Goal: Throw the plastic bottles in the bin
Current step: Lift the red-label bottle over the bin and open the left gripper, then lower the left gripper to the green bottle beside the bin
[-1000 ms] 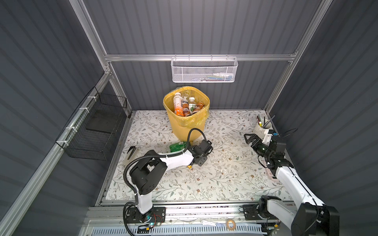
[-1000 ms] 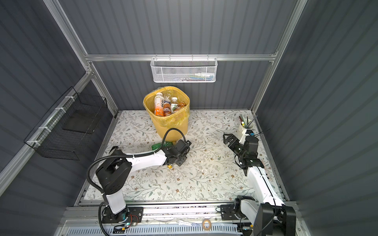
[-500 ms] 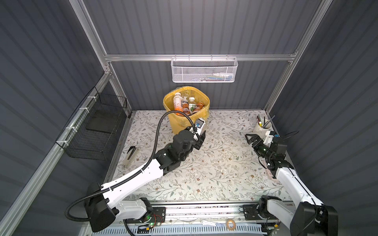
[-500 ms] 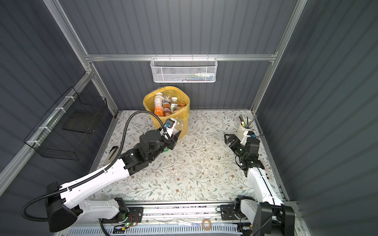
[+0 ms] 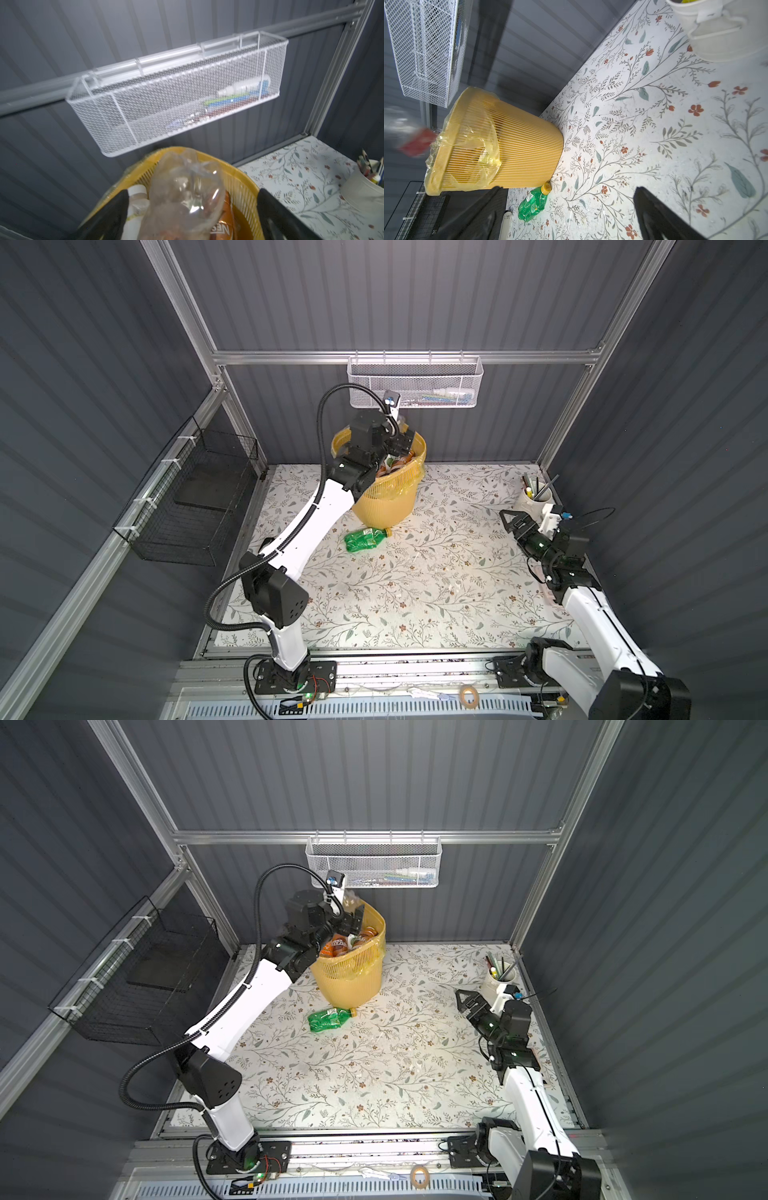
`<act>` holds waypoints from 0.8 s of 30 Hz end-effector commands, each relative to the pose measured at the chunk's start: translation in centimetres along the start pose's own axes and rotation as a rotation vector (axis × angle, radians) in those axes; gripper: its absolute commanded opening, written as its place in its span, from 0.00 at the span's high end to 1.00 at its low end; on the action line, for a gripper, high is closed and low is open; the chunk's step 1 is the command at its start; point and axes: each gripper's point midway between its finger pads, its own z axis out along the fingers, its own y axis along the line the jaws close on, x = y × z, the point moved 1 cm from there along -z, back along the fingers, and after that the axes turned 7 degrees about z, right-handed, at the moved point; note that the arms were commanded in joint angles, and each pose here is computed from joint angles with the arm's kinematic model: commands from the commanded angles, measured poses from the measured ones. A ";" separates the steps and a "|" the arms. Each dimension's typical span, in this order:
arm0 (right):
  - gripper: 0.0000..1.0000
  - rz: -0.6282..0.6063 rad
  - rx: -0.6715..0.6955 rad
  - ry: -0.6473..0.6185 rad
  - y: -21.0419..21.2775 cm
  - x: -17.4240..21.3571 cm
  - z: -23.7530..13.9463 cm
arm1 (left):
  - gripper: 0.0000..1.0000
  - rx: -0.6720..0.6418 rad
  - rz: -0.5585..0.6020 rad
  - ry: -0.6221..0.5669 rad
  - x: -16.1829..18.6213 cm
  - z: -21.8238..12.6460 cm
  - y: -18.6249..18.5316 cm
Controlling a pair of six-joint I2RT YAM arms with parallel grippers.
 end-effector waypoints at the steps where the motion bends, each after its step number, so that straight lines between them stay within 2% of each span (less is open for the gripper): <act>1: 0.01 -0.039 0.015 -0.025 0.4 -0.7 -0.6 | 0.01 0.008 -0.017 0.020 -0.4 -2.1 0.2; 4: 0.01 -0.040 0.023 -0.021 0.1 -0.5 -0.6 | 0.01 -0.053 -0.044 -0.013 -1.0 -4.0 1.8; 12: 0.01 -0.015 0.018 0.003 -0.3 -0.1 0.1 | 0.01 -0.183 -0.102 0.073 1.5 -7.8 4.4; 19: 0.01 -0.007 0.030 0.003 -0.9 0.1 0.2 | 0.00 -0.285 -0.130 0.222 8.8 -10.9 5.3; 24: 0.01 0.012 0.042 0.015 -1.5 0.3 0.6 | 0.01 -0.285 -0.096 0.397 16.7 -11.9 4.3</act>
